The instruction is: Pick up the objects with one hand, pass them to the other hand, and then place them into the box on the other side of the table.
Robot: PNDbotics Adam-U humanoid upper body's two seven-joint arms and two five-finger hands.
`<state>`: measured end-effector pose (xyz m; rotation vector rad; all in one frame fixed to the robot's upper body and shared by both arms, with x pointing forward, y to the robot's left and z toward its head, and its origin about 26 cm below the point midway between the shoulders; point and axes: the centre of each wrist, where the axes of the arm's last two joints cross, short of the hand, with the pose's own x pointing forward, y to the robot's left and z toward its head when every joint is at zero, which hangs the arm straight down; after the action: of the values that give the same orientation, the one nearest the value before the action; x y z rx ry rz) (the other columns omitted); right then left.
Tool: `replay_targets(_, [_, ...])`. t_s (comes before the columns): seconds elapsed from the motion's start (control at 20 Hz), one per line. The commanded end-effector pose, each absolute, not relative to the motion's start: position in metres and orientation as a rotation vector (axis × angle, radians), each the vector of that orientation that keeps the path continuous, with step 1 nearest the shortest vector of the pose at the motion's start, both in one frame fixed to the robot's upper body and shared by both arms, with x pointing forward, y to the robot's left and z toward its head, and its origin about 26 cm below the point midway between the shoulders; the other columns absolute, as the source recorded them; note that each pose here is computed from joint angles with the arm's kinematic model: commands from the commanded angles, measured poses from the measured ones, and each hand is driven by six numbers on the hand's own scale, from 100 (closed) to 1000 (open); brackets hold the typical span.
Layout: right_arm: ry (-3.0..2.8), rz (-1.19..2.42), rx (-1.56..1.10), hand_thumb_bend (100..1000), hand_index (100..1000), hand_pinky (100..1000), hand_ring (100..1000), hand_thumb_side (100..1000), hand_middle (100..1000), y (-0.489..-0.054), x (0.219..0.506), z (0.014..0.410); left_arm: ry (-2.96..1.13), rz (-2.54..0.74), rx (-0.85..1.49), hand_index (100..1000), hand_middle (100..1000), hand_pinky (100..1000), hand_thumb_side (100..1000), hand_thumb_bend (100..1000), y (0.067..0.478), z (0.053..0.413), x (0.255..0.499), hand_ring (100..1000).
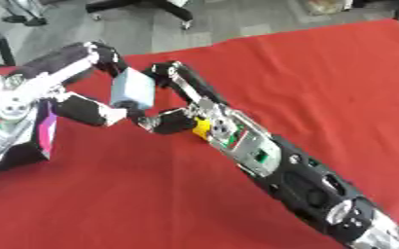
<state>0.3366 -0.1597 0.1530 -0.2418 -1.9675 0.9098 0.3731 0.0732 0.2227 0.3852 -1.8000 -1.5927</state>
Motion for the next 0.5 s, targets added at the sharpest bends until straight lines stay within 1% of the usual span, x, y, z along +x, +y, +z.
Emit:
replay_targets(0.05, [-1.998,0.923,-0.25,368,593,742,710,100,502,-0.1595,0.3354,0.16,-1.827,-1.581,0.394,626,626,795,225,170,0.0728,0.2307,0.3737,672])
replay_targets(0.15, [-1.997,0.923,-0.25,376,595,742,711,100,504,-0.1596,0.3355,0.1592,-1.824,-1.581,0.392,564,604,789,183,129,0.0725,0.2295,0.3742,656])
replay_targets(0.2, [-1.995,0.923,-0.252,383,597,741,712,100,505,-0.1597,0.3356,0.1587,-1.825,-1.579,0.391,552,599,788,181,123,0.0724,0.2292,0.3743,653])
replay_targets(0.25, [-1.993,0.925,-0.255,438,606,741,717,100,511,-0.1599,0.3357,0.1583,-1.828,-1.576,0.391,521,586,784,186,100,0.0724,0.2291,0.3743,642])
replay_targets(0.35, [-1.989,0.929,-0.263,493,624,742,726,100,523,-0.1603,0.3359,0.1578,-1.837,-1.573,0.395,492,557,781,174,100,0.0723,0.2296,0.3739,631])
replay_targets(0.4, [-1.986,0.931,-0.267,498,631,743,729,100,526,-0.1604,0.3359,0.1577,-1.842,-1.574,0.399,486,549,781,171,100,0.0723,0.23,0.3737,629])
replay_targets(0.5, [-1.979,0.935,-0.278,544,667,747,744,100,553,-0.1608,0.3361,0.1575,-1.844,-1.579,0.405,466,537,775,156,100,0.0723,0.2306,0.3732,621])
